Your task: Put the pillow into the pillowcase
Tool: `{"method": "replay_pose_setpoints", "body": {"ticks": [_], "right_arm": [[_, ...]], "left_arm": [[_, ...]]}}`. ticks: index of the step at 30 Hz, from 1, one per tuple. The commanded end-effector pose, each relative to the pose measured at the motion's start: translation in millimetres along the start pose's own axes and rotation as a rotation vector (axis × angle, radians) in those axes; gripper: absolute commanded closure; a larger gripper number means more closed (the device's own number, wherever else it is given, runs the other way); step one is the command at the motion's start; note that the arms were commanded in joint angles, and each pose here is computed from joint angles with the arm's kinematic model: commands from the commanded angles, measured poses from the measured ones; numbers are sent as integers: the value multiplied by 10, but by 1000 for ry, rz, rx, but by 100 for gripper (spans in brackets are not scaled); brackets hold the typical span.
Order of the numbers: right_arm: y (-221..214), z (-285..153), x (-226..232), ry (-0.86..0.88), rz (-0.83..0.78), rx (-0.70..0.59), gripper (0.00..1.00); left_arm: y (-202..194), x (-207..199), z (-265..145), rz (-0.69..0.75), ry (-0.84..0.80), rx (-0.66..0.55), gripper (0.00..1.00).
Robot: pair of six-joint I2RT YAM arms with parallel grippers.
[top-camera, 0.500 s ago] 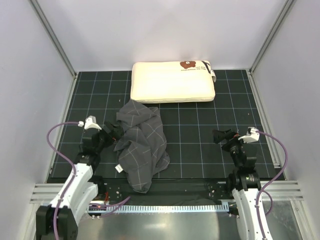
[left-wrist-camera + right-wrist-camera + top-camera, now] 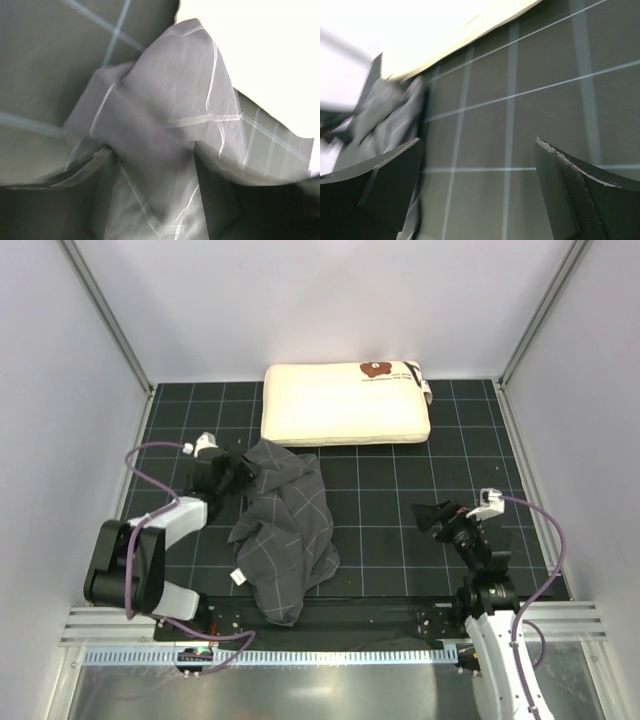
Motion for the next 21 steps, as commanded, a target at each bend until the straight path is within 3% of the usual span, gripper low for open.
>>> {"method": "replay_pose_setpoints", "body": {"ticks": [1,2,3,4,6,14,21], "right_arm": [[-69,10,326,303,-30,116,1],[-100,14,360,328,-22,159,2],[-90,25,411,351,-20,195,2],[-156,37,436,375,-8,272,3],[-196,33,596,448,-28,347,3],[-565,198,1239,551,-103,591,3],[-770,672,1715,522,-140,639,3]], "left_arm": [[146,-316,246,17,-125,-19,50],[204,-432,317,30,-151,-8,62],[137,-409,393,50,-152,50,88],[135,-436,417,57,-154,69,98],[80,-390,399,55,-141,98,100],[287,-387,-243,86,-120,-77,100],[385,-518,-569,82,-162,-104,100]]}}
Point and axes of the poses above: each gripper's point midway between its finger pads, its own z axis out along the fingers, its own x axis along the line the jaws close on, y = z × x, the point moved 7 cm from there along -z, back along the fingers, and after that the axes turned 2 degrees about -z, right-handed, at the moved point
